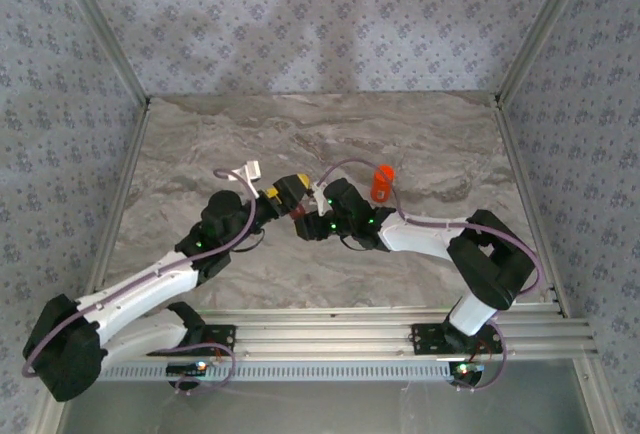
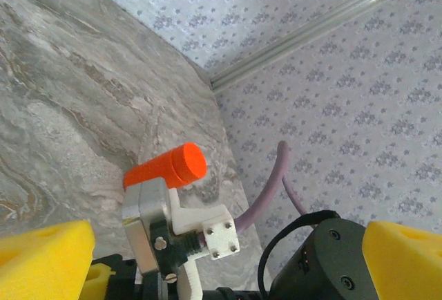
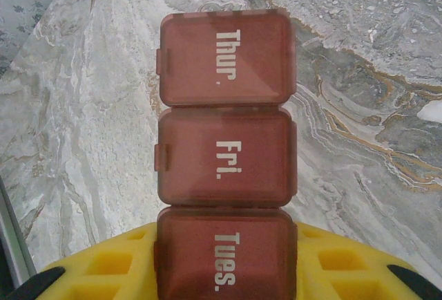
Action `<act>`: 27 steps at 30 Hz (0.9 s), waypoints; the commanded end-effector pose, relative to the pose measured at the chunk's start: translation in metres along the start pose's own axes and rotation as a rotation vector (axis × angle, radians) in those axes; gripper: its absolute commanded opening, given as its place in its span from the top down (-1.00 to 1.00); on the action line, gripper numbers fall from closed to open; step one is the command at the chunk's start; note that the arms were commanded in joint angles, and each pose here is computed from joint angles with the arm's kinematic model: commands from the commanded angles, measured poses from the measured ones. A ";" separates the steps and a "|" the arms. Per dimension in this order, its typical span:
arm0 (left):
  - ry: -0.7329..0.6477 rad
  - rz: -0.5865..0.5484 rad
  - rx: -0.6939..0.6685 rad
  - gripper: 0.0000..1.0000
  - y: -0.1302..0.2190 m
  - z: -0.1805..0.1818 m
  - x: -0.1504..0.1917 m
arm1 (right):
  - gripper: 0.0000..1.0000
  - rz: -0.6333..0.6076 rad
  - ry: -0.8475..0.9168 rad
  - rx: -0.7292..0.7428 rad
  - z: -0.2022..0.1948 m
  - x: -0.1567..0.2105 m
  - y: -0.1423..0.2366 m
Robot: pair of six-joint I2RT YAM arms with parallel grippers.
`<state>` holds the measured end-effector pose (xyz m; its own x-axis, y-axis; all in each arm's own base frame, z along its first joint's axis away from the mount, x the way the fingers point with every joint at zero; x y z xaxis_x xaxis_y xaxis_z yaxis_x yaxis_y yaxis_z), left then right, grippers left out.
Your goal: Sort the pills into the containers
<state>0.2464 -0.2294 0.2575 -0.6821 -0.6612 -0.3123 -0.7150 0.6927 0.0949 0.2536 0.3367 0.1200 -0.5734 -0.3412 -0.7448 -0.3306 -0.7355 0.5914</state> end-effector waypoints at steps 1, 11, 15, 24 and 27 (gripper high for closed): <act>0.017 -0.044 -0.096 -0.99 0.007 0.023 -0.003 | 0.63 -0.004 -0.013 0.003 -0.003 0.000 0.004; 0.047 -0.034 -0.192 -0.98 0.007 0.063 0.003 | 0.62 -0.040 -0.021 -0.009 -0.002 -0.013 0.015; 0.049 -0.022 -0.191 -0.98 0.003 0.064 0.003 | 0.62 -0.041 -0.018 -0.024 0.002 -0.014 0.015; 0.035 -0.007 -0.174 -0.99 -0.007 0.059 0.002 | 0.62 -0.026 0.004 -0.046 0.011 -0.013 0.012; 0.034 -0.004 -0.170 -0.99 -0.010 0.057 0.002 | 0.62 -0.019 0.004 -0.047 0.010 -0.011 0.011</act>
<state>0.2553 -0.2148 0.1810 -0.6863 -0.6734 -0.2747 -0.7259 0.6110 0.3158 0.2506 0.3350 0.1296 -0.5707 -0.3284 -0.7527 -0.3177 -0.7569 0.5711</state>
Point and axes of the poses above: each hand's point on the last joint's axis, 136 mm out from that joint toward the fingers, its own y axis back along the fingers, its own z axis along the line the jaws close on, x = y × z, the point moved 3 cm from there along y, back along the fingers, and after that the axes turned 12 degrees about y, right-handed, at the moved point
